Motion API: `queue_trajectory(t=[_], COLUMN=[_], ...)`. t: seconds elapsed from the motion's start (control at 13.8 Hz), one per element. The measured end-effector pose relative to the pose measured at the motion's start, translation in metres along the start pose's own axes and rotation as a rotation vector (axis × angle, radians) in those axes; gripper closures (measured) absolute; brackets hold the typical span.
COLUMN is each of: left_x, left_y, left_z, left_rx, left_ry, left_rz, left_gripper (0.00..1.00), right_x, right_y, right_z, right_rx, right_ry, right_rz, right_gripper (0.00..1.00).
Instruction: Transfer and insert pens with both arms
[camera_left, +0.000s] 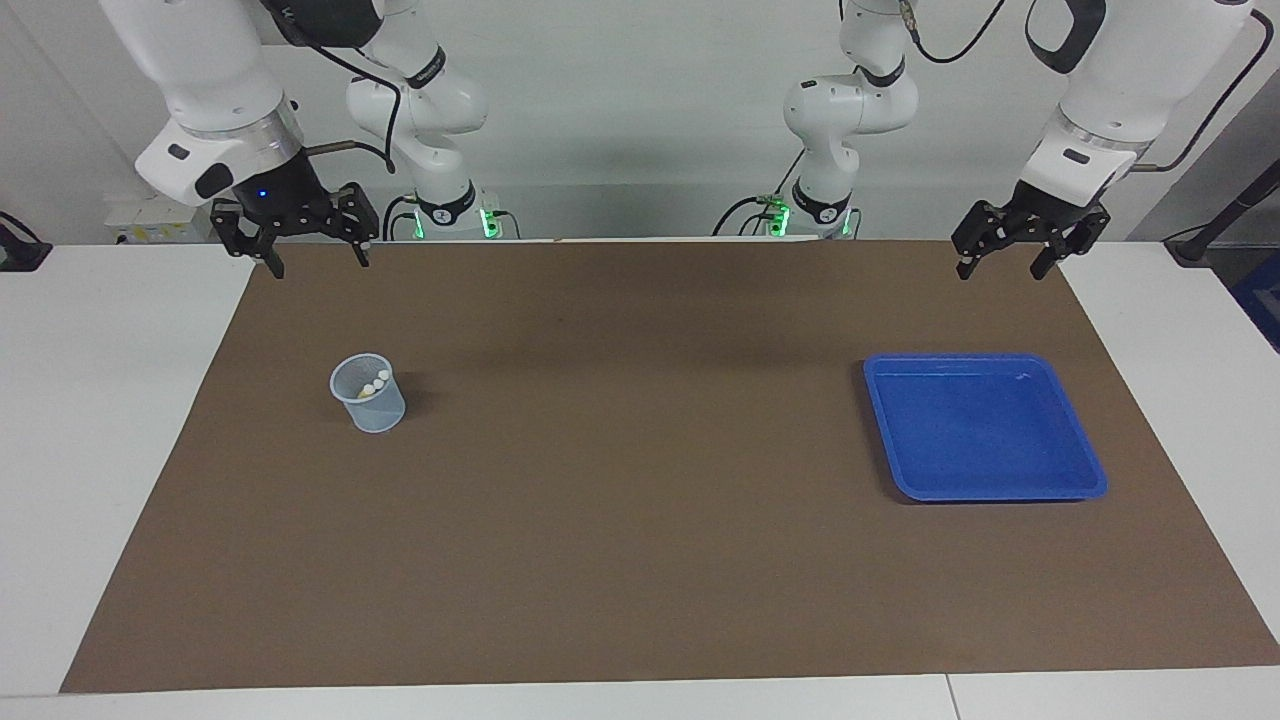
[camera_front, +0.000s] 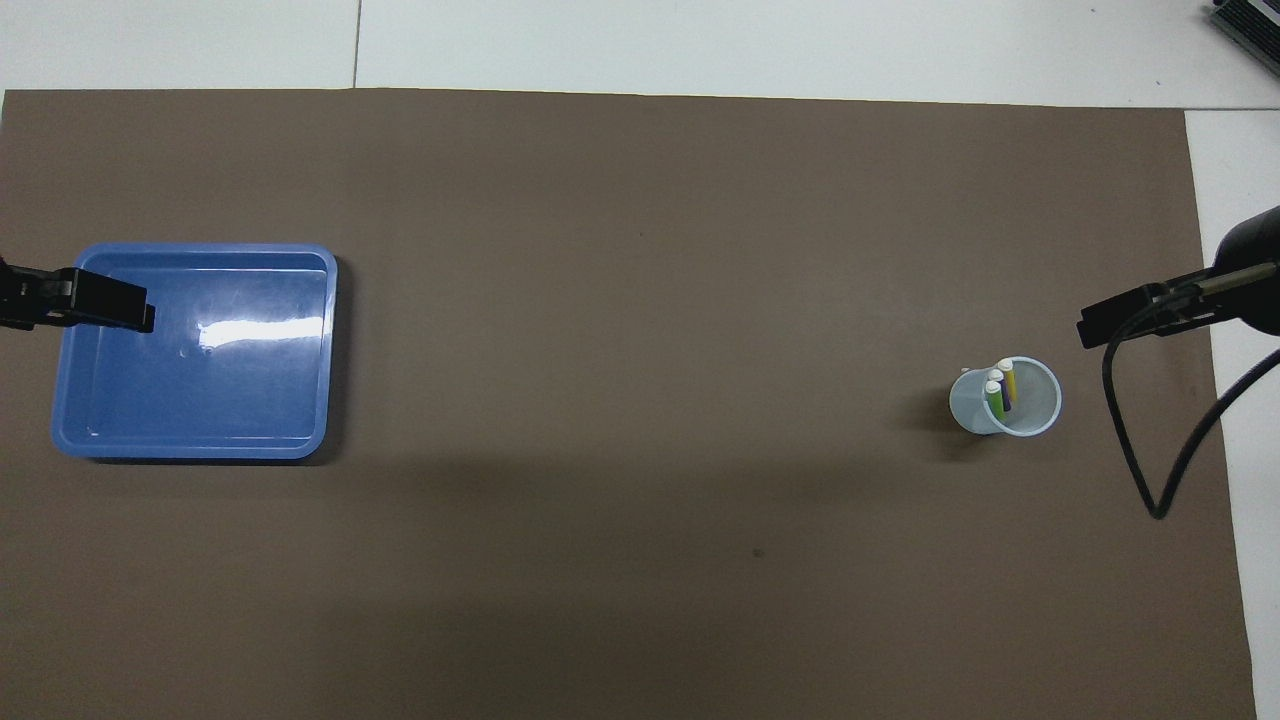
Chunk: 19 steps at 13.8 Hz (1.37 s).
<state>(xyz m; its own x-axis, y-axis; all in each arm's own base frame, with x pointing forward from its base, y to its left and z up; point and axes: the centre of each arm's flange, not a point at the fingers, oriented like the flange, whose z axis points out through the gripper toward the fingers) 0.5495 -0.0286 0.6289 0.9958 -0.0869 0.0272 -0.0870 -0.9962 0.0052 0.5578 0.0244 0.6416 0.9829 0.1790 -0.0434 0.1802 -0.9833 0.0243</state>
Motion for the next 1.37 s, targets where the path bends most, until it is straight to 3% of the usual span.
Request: queue_trajectory(t=[1.37], left_x=[0.0000], left_y=[0.0002], left_z=[0.0000], left_rx=[0.000], left_ry=[0.000], left_rz=[0.000], left_gripper=[0.00], right_x=[0.0010], right_y=[-0.0075], right_z=[-0.0002], right_rx=[-0.001], right_ry=[0.000], right_rz=[-0.013], right_gripper=[0.00])
